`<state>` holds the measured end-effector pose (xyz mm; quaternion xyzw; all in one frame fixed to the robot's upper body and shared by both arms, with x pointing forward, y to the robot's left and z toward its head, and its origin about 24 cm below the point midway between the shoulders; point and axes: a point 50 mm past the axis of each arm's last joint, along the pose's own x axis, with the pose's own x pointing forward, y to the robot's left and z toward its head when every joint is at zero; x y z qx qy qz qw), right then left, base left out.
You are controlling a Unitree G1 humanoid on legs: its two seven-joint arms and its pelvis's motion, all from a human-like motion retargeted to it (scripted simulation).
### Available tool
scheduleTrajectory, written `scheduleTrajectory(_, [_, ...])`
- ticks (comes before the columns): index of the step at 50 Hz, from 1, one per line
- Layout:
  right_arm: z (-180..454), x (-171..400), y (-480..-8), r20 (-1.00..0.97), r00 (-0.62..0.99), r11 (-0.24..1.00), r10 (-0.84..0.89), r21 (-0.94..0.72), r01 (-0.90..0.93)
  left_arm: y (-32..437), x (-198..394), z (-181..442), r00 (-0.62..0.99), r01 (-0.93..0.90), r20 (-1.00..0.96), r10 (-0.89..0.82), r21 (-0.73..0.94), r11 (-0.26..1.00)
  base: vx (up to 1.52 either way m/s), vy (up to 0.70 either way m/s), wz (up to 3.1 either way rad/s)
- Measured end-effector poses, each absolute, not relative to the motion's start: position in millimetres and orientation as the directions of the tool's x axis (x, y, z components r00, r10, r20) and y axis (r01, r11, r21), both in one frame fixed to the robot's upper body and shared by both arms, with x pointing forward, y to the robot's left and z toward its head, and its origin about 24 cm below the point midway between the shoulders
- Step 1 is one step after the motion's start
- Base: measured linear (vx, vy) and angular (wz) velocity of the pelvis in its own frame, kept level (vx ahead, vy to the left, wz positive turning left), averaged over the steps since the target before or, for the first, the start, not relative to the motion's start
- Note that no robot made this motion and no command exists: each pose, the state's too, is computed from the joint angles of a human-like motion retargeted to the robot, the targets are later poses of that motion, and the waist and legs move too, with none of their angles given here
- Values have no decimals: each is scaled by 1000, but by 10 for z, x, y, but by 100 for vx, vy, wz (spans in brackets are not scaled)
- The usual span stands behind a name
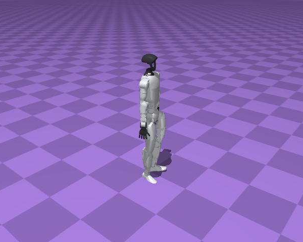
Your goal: In place motions
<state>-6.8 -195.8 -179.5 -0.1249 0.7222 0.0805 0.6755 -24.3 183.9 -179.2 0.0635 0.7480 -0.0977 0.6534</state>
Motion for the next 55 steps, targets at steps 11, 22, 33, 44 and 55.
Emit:
scheduleTrajectory(11, [-1798,-61,-1944,-997,-52,955,-65,-47,-293,1819,-268,-1792,-147,221,-988,-37,-69,973,0,0,0])
scheduleTrajectory(22, [-1792,-123,-1961,-995,-73,956,-69,-45,-291,1814,-268,-1793,-146,220,-989,-39,-71,973,0,0,0])
scheduleTrajectory(33, [-1784,-144,-2006,-994,-74,960,-80,-57,-275,1806,-210,-1799,-128,230,-991,-43,-72,971,0,0,0])
scheduleTrajectory(44, [-1777,-198,-2028,-993,-86,965,-83,-59,-257,1798,-166,-1803,-113,231,-993,-45,-71,970,4,9,29])
scheduleTrajectory(55, [-1774,-207,-2056,-993,-78,964,-89,-66,-259,1802,-301,-1793,-149,209,-988,-29,-60,976,4,20,41])
